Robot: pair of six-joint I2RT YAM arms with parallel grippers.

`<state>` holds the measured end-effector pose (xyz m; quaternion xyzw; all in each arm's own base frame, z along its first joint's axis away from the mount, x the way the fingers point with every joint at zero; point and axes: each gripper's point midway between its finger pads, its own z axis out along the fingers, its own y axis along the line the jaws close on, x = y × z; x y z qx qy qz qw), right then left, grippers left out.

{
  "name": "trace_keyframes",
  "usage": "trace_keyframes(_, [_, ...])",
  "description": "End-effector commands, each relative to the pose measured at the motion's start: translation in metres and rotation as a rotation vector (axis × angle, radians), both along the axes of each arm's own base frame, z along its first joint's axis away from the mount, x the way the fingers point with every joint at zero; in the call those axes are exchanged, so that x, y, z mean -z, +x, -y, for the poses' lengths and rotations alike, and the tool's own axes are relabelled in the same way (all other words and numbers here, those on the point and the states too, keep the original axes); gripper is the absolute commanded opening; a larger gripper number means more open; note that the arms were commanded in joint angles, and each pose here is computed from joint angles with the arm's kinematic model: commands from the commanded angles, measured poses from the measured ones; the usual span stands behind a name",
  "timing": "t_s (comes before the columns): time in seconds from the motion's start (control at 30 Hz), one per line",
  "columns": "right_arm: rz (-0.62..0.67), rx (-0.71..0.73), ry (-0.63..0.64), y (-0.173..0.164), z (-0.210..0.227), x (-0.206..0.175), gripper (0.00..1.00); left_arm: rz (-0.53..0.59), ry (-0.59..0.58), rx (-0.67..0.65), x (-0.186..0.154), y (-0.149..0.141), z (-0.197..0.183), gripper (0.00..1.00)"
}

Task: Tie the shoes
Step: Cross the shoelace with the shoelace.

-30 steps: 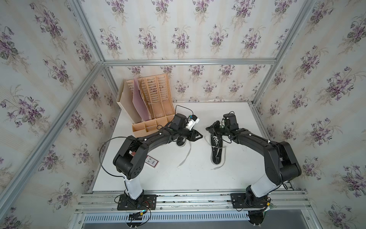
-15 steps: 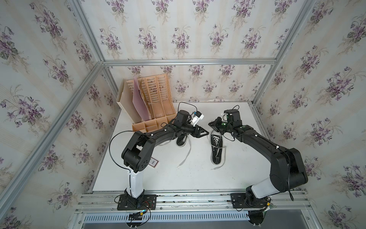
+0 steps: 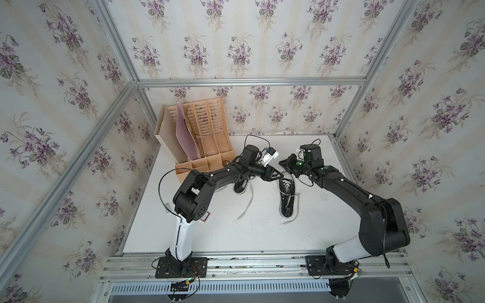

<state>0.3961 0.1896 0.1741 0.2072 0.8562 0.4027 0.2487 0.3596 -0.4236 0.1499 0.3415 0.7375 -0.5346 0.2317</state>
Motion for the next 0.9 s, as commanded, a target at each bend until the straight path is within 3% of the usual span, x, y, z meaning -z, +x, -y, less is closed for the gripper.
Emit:
trace_keyframes(0.0, [0.002,0.025,0.001,0.002,0.005,-0.001,0.00,-0.012,-0.014,0.036,-0.002,-0.005,0.004,0.34])
trace_keyframes(0.2, [-0.021,0.042,-0.027,0.002,0.018,0.011,0.02,-0.034,-0.020,0.042,-0.003,-0.005,0.008,0.12])
trace_keyframes(0.3, [-0.050,0.044,-0.107,0.000,0.035,0.023,0.16,-0.063,-0.020,0.038,-0.006,-0.005,0.008,0.04])
trace_keyframes(0.43, [-0.109,0.066,-0.287,-0.018,0.073,0.040,0.42,-0.142,-0.023,0.037,-0.006,-0.005,0.006,0.09])
trace_keyframes(0.5, [-0.143,0.078,-0.409,-0.033,0.093,0.046,0.50,-0.174,-0.018,0.038,-0.006,-0.004,0.004,0.11])
trace_keyframes(0.67, [-0.280,0.062,-0.539,-0.088,0.114,0.070,0.53,-0.196,-0.018,0.050,-0.009,0.000,0.001,0.20])
trace_keyframes(0.87, [-0.418,0.010,-0.583,-0.152,0.084,0.114,0.53,-0.211,-0.027,0.070,-0.007,0.001,0.005,0.27])
